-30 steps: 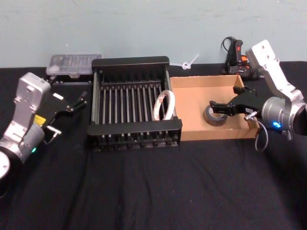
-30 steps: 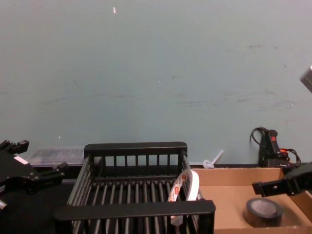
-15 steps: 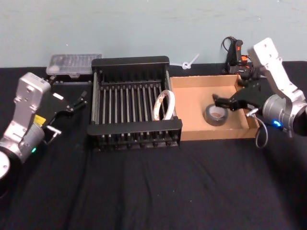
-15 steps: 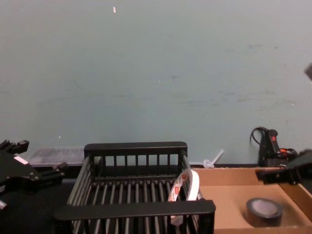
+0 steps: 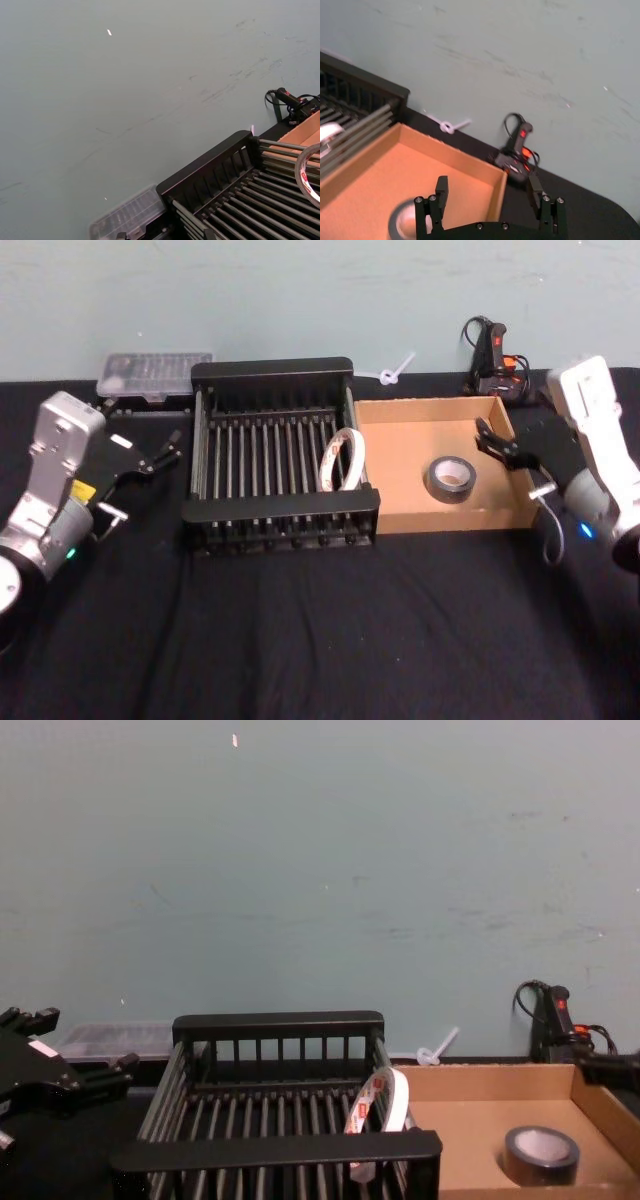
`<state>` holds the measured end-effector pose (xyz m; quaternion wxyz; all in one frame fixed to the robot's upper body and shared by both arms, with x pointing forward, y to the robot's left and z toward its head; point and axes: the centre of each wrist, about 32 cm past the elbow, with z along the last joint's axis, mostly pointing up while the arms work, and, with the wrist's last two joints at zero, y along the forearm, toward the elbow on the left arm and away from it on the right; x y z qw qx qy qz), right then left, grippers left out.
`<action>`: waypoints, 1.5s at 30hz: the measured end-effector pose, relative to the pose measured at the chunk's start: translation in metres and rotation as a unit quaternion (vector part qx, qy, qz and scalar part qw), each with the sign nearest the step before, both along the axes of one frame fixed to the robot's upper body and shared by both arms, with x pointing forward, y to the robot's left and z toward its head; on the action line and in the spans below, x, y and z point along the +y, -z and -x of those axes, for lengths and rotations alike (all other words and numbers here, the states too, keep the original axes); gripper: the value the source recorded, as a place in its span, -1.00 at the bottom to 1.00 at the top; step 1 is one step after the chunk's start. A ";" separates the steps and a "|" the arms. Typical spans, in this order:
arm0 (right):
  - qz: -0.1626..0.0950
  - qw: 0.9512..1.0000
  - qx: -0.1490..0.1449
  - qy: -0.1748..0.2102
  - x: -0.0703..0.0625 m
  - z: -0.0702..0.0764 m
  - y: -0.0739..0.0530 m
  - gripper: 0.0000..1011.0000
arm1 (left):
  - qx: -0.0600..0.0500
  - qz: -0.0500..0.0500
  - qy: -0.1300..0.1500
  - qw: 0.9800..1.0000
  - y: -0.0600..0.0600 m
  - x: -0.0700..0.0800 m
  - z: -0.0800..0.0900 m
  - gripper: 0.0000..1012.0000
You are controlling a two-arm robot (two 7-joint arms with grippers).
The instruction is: Pick up the white tape and place it into the black box , Pick up the silver tape and place it into the brown box.
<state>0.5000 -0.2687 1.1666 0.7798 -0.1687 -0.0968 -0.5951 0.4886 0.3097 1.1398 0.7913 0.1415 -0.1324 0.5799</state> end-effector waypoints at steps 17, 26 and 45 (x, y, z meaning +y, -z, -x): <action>-0.009 0.999 0.011 0.039 -0.009 0.018 0.019 0.98 | 0.000 0.000 0.000 1.000 0.000 0.000 0.000 0.98; -0.011 0.999 0.012 0.040 -0.009 0.018 0.019 0.98 | 0.000 0.000 0.000 1.000 0.000 0.000 0.000 0.98; -0.009 0.999 0.012 0.039 -0.009 0.018 0.020 0.98 | 0.000 0.000 0.000 1.000 0.000 0.000 0.000 0.98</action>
